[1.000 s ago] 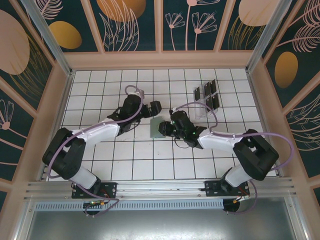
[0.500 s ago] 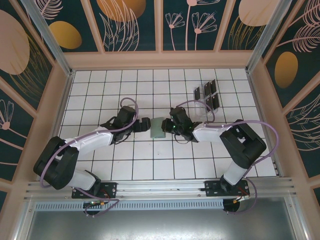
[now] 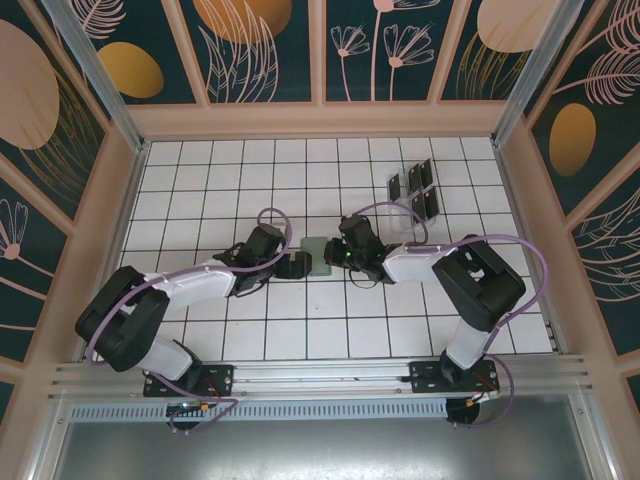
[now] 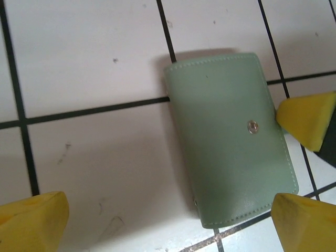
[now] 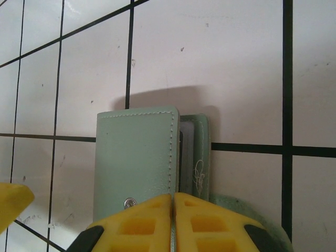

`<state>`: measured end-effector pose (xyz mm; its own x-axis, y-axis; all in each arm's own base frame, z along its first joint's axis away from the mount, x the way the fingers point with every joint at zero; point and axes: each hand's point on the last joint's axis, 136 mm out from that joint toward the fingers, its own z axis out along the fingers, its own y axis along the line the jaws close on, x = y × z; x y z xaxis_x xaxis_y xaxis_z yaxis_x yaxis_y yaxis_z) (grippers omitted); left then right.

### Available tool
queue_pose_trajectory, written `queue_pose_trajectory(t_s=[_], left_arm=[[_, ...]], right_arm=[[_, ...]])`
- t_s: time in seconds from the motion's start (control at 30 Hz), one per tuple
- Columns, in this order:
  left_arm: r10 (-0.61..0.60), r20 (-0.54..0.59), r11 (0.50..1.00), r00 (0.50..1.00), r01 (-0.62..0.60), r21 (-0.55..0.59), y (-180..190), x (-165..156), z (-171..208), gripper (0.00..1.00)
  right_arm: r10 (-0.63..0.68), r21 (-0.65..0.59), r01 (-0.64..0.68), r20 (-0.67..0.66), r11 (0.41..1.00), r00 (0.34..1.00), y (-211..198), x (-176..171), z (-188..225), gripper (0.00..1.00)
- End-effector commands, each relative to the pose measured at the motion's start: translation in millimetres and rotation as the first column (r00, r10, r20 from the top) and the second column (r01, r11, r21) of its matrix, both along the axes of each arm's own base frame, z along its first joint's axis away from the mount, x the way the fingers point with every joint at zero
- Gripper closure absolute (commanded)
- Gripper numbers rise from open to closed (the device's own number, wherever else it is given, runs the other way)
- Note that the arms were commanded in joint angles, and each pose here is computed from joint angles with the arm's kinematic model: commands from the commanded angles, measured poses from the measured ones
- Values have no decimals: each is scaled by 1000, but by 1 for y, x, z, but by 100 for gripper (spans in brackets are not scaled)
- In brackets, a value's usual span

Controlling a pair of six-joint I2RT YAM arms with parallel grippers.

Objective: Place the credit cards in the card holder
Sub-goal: Close the card holder at the center of the table.

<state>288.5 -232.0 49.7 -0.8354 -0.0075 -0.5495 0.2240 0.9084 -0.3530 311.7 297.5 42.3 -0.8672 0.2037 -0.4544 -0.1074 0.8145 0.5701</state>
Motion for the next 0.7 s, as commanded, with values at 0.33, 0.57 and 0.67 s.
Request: queue_pose_trajectory(t_s=[0.33,0.57,0.67], left_arm=[[12,25,998,1000,-14,65,1,7,-13,2],[7,30,997,1000,-9,77,-3,11,-16,1],[10,29,996,1000,-13,92,-3,11,-19,2]], right_arm=[[13,25,-13,16,1000,1000,3,6,-1,90],[17,38,-18,11,999,1000,4,5,-3,91],[20,44,-20,8,999,1000,4,5,-3,91]])
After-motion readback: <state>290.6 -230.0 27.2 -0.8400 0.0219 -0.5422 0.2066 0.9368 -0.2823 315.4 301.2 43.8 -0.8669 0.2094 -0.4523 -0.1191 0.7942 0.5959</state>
